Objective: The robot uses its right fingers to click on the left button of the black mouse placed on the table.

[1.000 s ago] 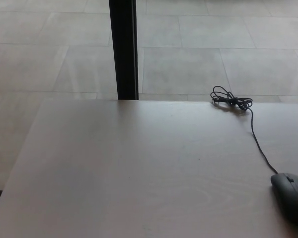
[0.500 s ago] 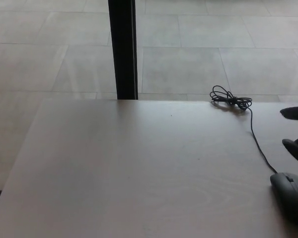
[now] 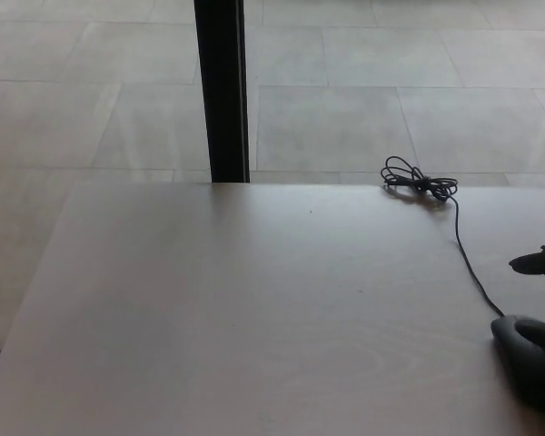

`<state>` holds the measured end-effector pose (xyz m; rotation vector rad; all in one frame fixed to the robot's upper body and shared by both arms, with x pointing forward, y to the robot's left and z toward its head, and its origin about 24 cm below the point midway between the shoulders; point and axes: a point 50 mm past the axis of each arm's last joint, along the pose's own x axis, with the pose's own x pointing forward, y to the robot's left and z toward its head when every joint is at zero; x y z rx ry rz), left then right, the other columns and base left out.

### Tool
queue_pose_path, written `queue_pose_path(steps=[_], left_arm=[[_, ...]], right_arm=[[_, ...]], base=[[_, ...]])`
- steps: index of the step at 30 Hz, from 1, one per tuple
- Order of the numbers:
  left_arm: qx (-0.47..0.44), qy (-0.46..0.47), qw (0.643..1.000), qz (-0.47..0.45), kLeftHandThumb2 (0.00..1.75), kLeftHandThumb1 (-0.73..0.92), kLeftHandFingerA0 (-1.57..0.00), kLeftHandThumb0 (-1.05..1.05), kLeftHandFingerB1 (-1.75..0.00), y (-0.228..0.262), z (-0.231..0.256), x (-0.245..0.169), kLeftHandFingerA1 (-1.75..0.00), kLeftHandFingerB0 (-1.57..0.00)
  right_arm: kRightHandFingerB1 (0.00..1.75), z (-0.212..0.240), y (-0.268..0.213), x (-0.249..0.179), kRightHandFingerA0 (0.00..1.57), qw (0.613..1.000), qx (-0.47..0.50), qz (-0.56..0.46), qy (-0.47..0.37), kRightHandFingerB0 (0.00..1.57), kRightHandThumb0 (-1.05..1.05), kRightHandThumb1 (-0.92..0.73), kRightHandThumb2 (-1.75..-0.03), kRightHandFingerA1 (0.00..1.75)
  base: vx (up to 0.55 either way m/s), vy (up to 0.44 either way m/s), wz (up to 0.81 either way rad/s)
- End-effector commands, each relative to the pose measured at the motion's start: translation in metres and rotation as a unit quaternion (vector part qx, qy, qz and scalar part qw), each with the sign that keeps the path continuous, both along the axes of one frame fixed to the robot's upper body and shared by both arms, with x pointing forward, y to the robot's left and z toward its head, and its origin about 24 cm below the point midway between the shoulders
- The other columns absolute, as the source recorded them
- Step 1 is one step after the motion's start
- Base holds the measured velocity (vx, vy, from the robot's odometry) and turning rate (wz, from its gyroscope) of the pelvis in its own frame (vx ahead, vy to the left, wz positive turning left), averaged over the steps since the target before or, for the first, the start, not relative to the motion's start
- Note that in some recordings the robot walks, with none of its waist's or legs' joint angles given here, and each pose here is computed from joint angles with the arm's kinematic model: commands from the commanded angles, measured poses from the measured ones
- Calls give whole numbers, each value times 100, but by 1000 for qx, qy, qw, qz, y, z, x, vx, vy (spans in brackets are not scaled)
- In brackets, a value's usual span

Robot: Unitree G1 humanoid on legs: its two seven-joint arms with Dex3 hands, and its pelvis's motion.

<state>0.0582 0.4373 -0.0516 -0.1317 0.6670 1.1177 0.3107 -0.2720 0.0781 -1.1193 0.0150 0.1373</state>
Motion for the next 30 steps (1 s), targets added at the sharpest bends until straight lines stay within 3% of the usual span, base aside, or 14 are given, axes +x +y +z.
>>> queue_pose_path(steps=[1, 12, 22, 23, 30], left_arm=[[26, 2, 1000, -11, 60, 67, -78, -69, -52, 7, 9, -1, -61, -63], [16, -8, 1000, 2, 60, 66, -72, -70, -51, 6, 7, 0, -60, -63], [24, -1, 1000, -8, 60, 66, -77, -70, -52, 6, 8, 1, -61, -60], [20, -8, 1000, -4, 60, 66, -75, -69, -52, 7, 8, 1, -61, -60], [17, -12, 1000, 2, 60, 66, -76, -70, -51, 7, 8, 1, -60, -61]], right_arm=[[38, 3, -1, -6, 47, 998, -56, 37, -8, 38, -54, -74, -62, 46], [39, -7, 14, -9, 44, 991, -96, 94, -18, 39, -59, -78, -64, 45], [40, -19, 5, -11, 45, 986, -139, 91, 0, 41, -59, -76, -64, 46], [51, -20, 2, -12, 38, 984, -156, 88, 11, 29, -58, -65, -104, 58], [54, -20, -3, -15, 37, 981, -170, 88, 2, 38, -59, -63, -101, 58]], base=[[0, 0, 0], [0, 0, 0], [0, 0, 0], [0, 0, 0], [0, 0, 0]])
